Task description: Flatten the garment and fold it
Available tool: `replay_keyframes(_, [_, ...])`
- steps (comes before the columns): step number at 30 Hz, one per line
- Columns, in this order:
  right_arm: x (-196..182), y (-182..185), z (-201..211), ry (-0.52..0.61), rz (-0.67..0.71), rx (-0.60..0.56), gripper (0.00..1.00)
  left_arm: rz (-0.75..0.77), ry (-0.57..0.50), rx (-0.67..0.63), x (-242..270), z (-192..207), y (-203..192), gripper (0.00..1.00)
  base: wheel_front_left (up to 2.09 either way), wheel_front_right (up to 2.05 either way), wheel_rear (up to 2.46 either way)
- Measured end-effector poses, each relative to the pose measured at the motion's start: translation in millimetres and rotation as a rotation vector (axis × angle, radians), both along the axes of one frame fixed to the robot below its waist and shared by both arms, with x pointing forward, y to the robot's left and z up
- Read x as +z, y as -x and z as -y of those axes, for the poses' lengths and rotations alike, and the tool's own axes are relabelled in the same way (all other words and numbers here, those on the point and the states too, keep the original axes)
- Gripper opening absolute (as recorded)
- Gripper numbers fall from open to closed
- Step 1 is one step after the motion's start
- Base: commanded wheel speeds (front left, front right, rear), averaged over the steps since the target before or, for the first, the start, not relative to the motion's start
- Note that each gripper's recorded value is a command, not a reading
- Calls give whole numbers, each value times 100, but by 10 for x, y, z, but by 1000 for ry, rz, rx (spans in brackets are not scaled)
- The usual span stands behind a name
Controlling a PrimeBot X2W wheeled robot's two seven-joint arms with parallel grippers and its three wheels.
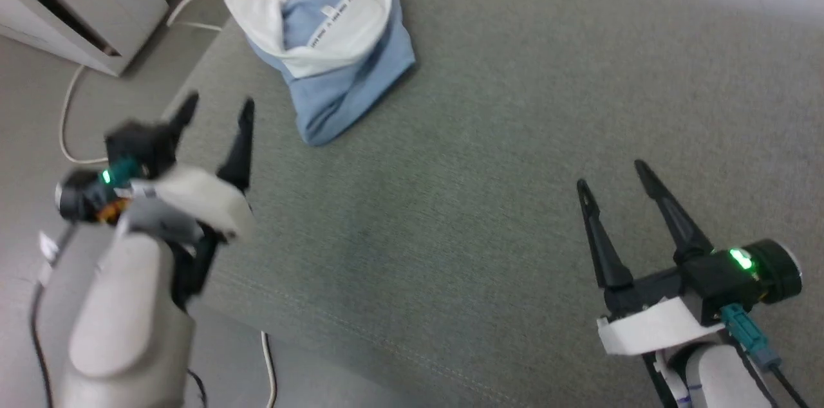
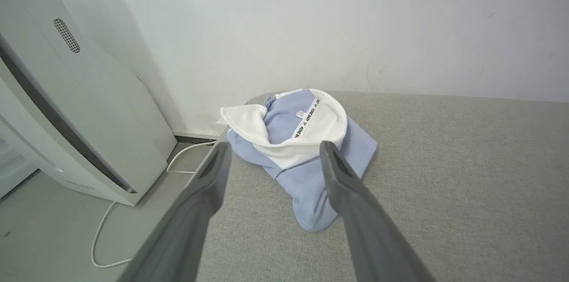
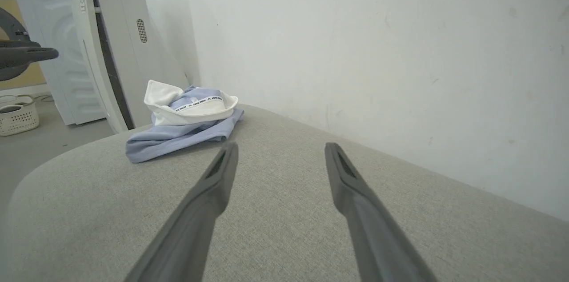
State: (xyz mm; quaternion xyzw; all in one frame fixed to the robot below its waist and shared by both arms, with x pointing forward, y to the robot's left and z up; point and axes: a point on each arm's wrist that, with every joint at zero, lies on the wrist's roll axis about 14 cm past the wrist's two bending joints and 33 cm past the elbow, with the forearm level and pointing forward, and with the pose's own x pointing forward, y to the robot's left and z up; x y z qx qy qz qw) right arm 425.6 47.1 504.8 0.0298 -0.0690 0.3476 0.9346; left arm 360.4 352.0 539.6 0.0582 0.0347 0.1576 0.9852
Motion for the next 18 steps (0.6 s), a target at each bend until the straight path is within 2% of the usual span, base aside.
replay_keyframes(5, [-138,-219,94,-11,-10,-39,100,-81,-66,-60,119,-120,-620,100,0,0,0])
replay_keyframes(7, [-234,-293,138,-7,-26,-55,100,-162,-71,-69,17,-175,-838,100,0,0,0])
replay_keyframes(13, [-609,-454,326,14,-98,-110,100,-432,3,-125,-535,-161,-1307,100,0,0,0])
replay_keyframes(18, [-888,-490,538,42,-158,-163,100,-628,59,-128,-968,-222,-1461,100,0,0,0])
